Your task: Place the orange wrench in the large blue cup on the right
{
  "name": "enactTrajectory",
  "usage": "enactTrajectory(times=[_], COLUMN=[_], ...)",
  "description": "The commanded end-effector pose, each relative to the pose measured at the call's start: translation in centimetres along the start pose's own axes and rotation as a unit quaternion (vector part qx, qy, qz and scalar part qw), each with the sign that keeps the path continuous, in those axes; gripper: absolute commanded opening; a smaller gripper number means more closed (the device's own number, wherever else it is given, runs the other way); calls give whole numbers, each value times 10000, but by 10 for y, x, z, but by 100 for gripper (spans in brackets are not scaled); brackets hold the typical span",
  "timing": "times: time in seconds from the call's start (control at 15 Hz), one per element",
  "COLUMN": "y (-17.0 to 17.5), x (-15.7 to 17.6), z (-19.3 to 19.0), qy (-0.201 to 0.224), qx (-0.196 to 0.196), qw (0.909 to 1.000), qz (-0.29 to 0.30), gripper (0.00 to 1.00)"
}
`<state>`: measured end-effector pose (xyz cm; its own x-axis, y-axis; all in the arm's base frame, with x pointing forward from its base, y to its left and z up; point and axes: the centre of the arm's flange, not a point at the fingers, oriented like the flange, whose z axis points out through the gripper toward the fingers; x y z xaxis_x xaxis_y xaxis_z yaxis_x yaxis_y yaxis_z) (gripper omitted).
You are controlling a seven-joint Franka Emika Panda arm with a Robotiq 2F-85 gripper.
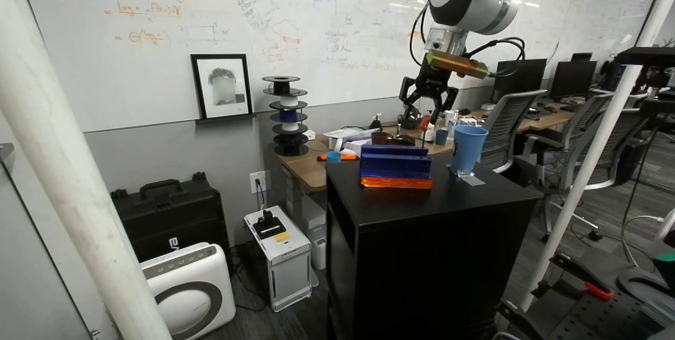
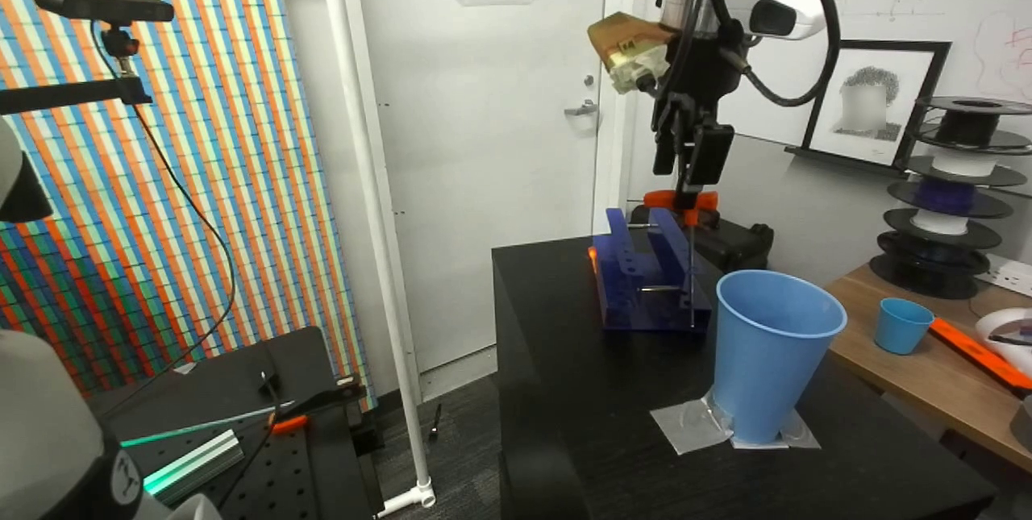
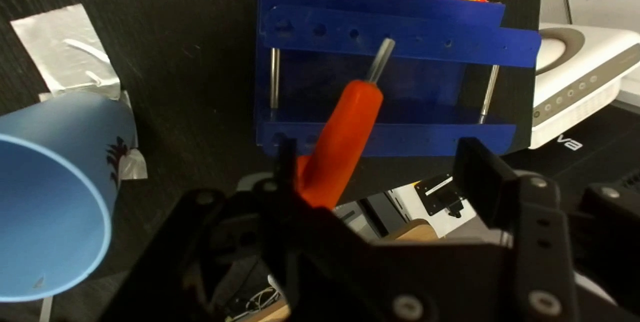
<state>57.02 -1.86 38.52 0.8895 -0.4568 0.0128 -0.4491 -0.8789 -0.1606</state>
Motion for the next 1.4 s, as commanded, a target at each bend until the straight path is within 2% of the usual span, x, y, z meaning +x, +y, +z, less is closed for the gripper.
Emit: enactTrajectory(times=[0.0,0.4,0.47,0.53,0.6,0.67,0.93,1.13,1.33], y=[-1,5,6,7,6,6,4,8,12], x=[11,3,0,-2,-4,-5,-8,-3,4], z=[4,1,-1,-2,-3,-3,-5,-10,-11], qy=[-160,-268,-352,-405,-485,-538,-621,-424,-178], qx=[53,-117,-160,-189,-195,-194,-292,-534,-729], qw=[9996,9995,9992,9990,9986,9984,9975,9973,9966], qz=[212,104,56,27,-8,-28,-159,-261,-336], gripper=[49,4,2,13,46,47,77,98,100])
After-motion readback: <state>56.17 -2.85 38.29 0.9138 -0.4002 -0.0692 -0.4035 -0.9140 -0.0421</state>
